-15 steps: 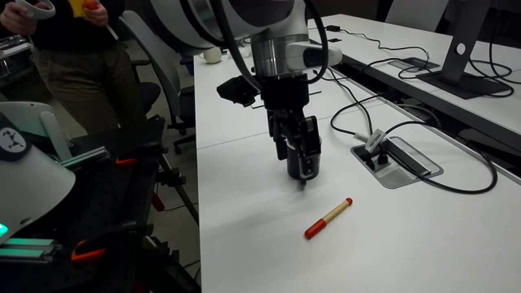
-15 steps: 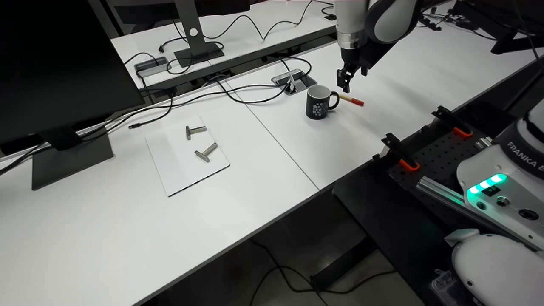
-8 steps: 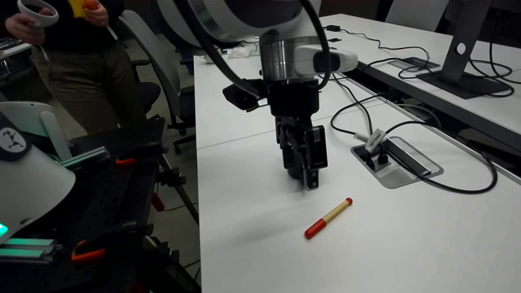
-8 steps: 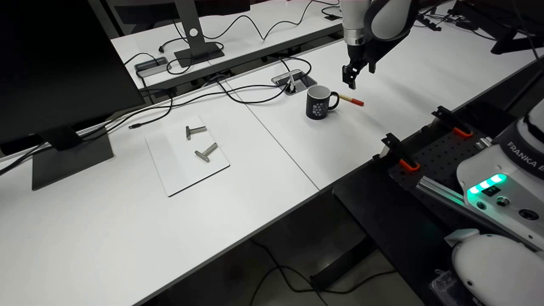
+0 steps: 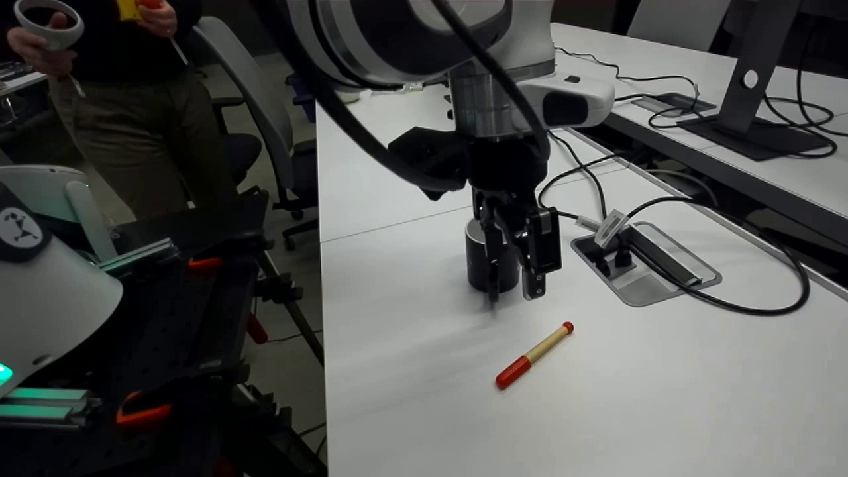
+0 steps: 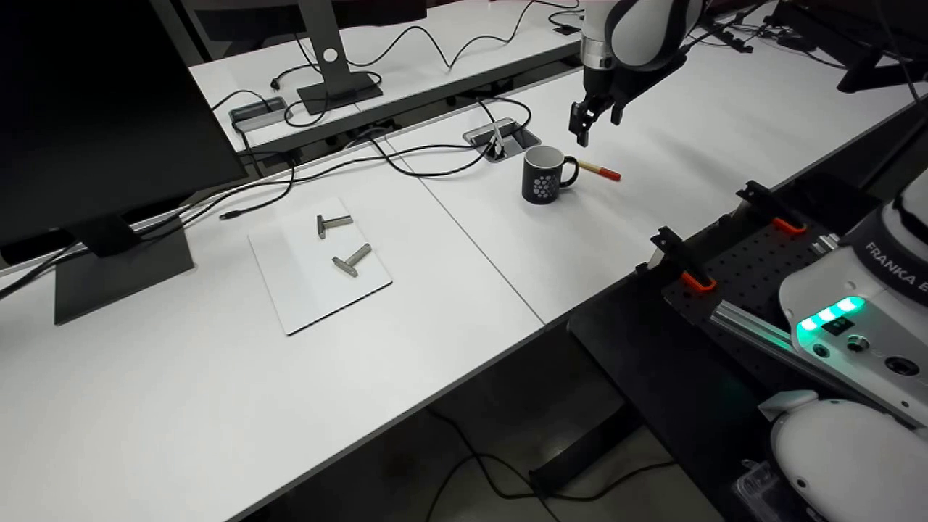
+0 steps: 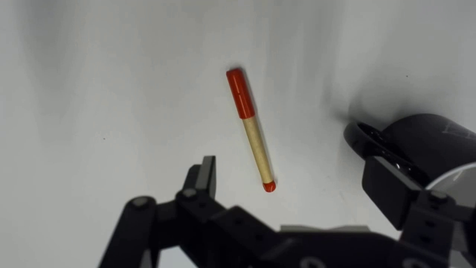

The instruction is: Put the small bat inside the black mug

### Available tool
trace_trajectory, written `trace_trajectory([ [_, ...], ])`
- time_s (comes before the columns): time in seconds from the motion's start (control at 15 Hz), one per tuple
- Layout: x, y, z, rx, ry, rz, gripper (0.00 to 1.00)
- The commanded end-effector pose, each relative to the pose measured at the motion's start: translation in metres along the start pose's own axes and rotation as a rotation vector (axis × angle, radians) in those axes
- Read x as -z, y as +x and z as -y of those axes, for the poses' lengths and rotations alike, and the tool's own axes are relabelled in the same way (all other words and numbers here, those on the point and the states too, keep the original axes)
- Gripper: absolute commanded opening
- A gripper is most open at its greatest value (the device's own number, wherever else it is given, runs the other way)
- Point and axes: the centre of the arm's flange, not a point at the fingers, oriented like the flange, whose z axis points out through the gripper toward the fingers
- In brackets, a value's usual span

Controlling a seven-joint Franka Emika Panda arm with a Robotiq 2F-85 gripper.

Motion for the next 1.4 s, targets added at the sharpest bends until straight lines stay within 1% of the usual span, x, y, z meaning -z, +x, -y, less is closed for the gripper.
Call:
trace_trajectory([
  [0.0,-0.002,0.001,-0.001,0.005,0.017,-0.005,1.0],
  [0.33,-0.008,-0.002,-0.003,0.006,0.03,-0.012,1.0],
  [0.53,-0.029,-0.004,-0.02,0.03,0.03,-0.029,1.0],
  [0.73,-0.047,-0.004,-0.045,0.09,0.014,-0.064,1.0],
  [0.87,-0.058,-0.007,-0.062,0.179,-0.012,-0.094,1.0],
  [0.93,-0.062,-0.007,-0.07,0.249,-0.015,-0.117,1.0],
  [1.07,-0.07,-0.007,-0.078,0.348,-0.01,-0.133,1.0],
  [1.2,-0.075,-0.009,-0.08,0.453,-0.009,-0.129,1.0],
  [1.33,-0.077,-0.01,-0.076,0.521,0.0,-0.107,1.0],
])
